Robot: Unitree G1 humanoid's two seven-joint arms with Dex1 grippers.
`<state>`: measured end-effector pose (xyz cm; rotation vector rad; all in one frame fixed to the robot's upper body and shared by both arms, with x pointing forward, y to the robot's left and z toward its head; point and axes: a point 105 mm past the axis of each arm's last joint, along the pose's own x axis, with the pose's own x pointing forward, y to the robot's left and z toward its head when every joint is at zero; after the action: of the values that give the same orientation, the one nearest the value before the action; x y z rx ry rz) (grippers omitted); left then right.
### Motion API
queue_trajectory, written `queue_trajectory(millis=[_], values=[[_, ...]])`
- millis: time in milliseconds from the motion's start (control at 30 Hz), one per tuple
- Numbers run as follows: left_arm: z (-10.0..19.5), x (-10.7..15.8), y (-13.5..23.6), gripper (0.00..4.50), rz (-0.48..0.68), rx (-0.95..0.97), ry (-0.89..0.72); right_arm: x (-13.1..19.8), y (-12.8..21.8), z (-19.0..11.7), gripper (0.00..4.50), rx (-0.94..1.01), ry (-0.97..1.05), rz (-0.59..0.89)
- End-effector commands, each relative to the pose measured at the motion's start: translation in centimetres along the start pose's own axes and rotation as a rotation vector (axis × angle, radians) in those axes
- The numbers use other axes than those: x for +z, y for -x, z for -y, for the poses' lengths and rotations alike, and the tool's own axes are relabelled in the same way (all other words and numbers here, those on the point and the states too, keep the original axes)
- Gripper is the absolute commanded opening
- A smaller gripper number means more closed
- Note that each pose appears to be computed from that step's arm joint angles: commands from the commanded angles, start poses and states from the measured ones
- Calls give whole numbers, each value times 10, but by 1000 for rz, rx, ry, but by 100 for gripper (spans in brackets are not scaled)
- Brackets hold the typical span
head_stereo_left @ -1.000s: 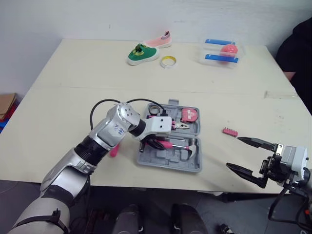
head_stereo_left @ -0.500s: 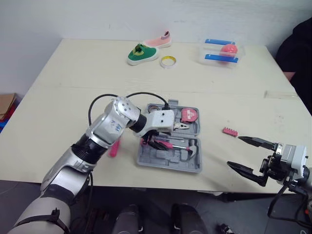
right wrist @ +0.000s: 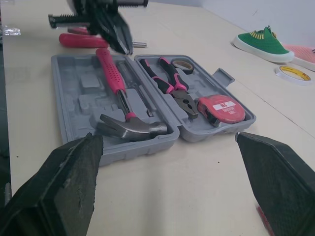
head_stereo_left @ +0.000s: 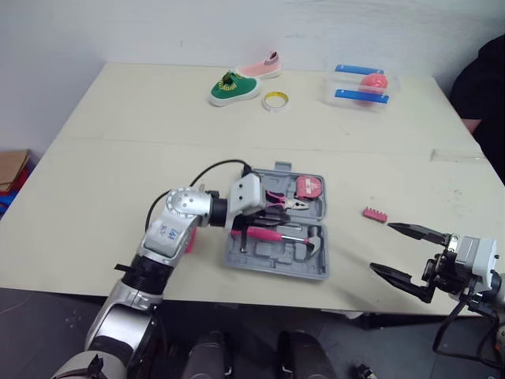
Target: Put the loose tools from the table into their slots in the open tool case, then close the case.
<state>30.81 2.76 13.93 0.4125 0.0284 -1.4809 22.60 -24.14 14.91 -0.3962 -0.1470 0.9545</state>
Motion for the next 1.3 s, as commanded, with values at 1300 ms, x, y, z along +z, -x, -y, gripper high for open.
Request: queue_trajectory(millis=[1300], values=[[32, -119, -16, 2, -512, -13, 304, 2, -1, -1, 450, 1, 28, 20]])
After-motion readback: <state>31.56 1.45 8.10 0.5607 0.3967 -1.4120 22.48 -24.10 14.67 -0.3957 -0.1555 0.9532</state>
